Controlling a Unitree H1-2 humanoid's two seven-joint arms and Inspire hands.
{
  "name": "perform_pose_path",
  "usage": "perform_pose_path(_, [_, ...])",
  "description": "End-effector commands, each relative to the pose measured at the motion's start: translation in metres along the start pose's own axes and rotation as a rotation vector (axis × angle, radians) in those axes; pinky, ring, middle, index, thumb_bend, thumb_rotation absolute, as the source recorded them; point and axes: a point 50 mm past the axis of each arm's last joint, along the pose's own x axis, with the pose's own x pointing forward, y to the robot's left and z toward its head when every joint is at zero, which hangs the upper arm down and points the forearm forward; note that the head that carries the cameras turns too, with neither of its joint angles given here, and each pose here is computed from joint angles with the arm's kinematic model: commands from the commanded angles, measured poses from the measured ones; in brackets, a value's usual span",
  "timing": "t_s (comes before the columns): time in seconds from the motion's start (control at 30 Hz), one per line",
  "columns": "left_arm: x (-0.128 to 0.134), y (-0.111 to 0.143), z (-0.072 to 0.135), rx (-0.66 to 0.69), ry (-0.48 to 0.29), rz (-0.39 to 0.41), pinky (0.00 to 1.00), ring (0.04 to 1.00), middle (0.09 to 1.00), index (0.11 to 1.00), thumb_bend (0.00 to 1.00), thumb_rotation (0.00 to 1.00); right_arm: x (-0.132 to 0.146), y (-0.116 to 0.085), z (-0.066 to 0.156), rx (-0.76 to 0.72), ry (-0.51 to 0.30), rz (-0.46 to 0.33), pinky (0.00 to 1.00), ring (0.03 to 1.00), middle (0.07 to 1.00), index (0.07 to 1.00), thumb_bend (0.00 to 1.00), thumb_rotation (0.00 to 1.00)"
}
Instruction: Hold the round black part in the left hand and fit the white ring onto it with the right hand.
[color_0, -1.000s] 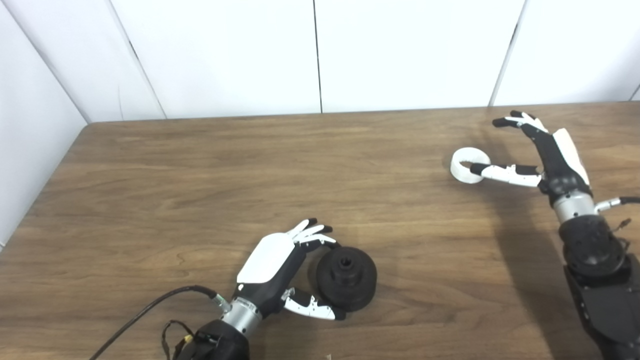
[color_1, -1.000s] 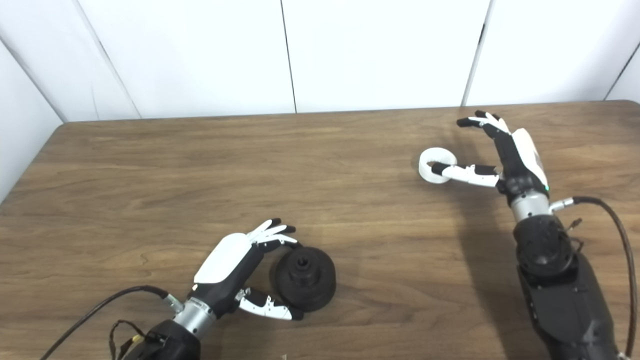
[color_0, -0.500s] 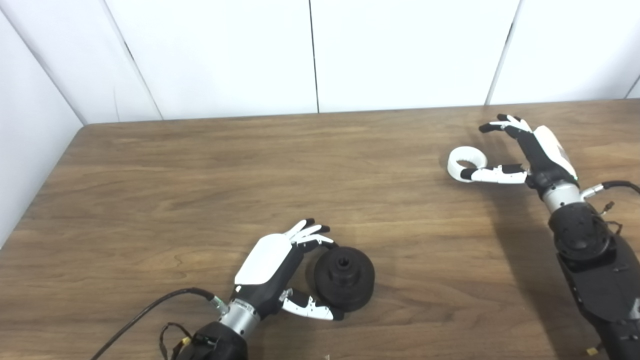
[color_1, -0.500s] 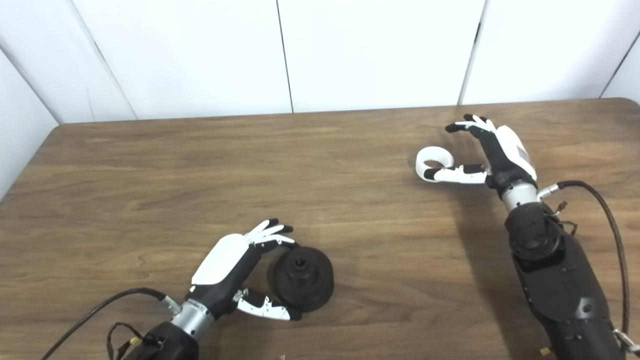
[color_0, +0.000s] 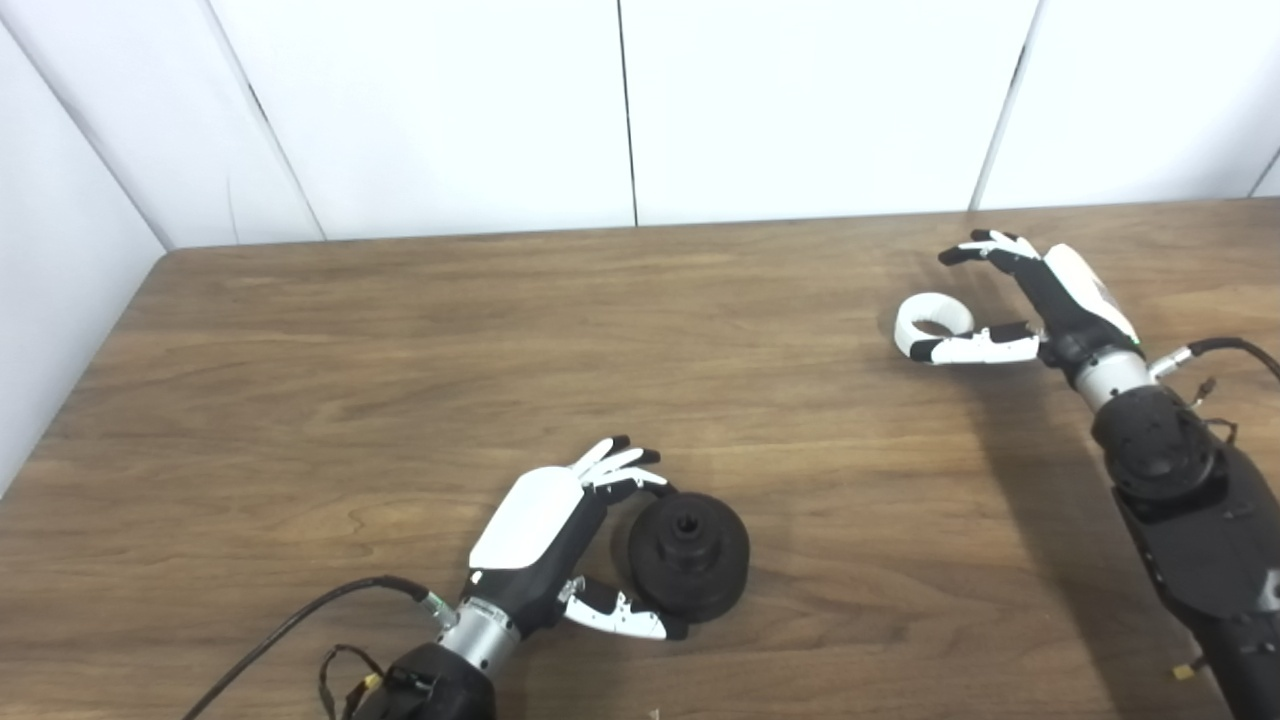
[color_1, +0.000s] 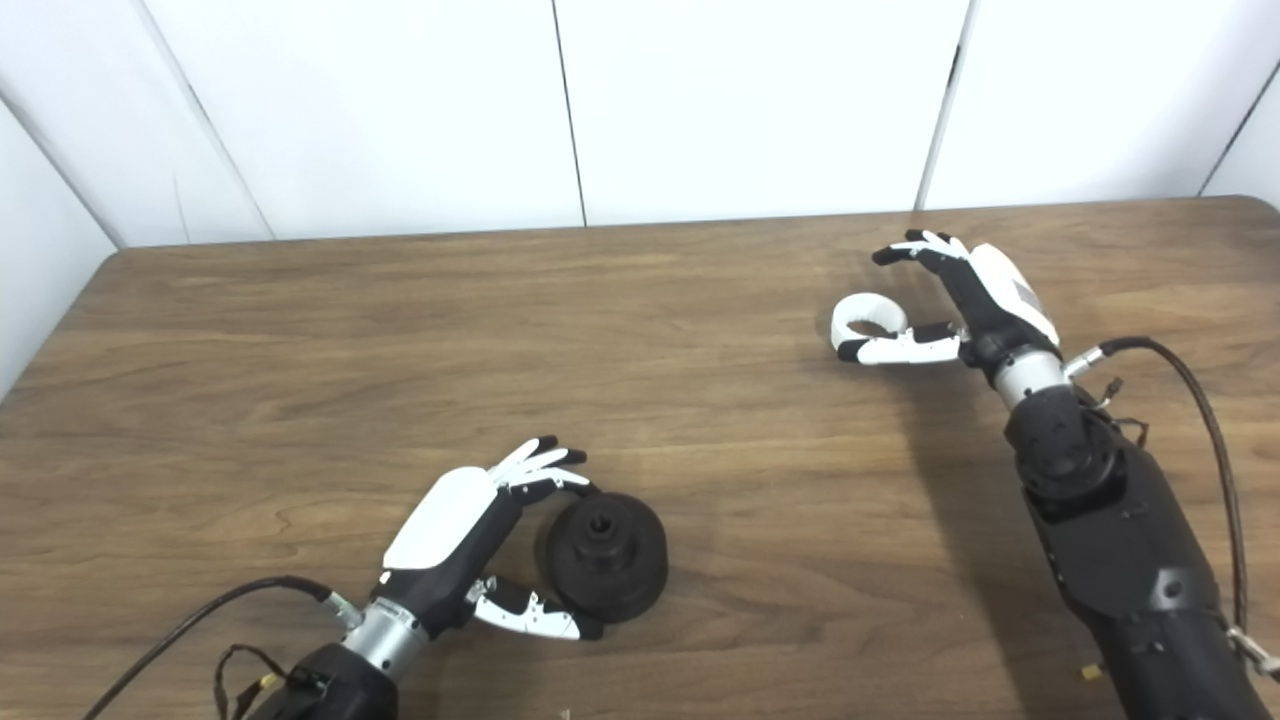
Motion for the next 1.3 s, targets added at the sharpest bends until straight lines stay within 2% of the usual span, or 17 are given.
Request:
perform_pose_path(0.0, [-0.005,-0.005,-0.01,0.038,0.049,-0.046,0.9,0.973,0.896,0.669,0.85,0.21,0.016,-0.026,0.021,-0.031,-0.072,-0.056,1.0,1.0,0.943,0.782,1.0,0.38])
perform_pose_path(0.5, [-0.006,-0.005,-0.01,0.042,0.051,-0.047,0.9,0.972,0.9,0.669,0.85,0.21,0.033,-0.028,0.013,-0.063,-0.024,-0.023,1.0,1.0,0.944,0.797,1.0,0.4])
perform_pose_path(0.6, [-0.006,-0.005,-0.01,0.038,0.047,-0.044,0.88,0.969,0.899,0.666,0.85,0.2,0.035,-0.026,0.01,-0.06,-0.015,-0.019,1.0,1.0,0.942,0.797,1.0,0.4])
perform_pose_path(1.27, [-0.006,-0.005,-0.01,0.031,0.043,-0.037,0.89,0.97,0.897,0.663,0.86,0.22,0.037,-0.014,-0.005,-0.09,0.016,0.011,1.0,1.0,0.94,0.763,1.0,0.39])
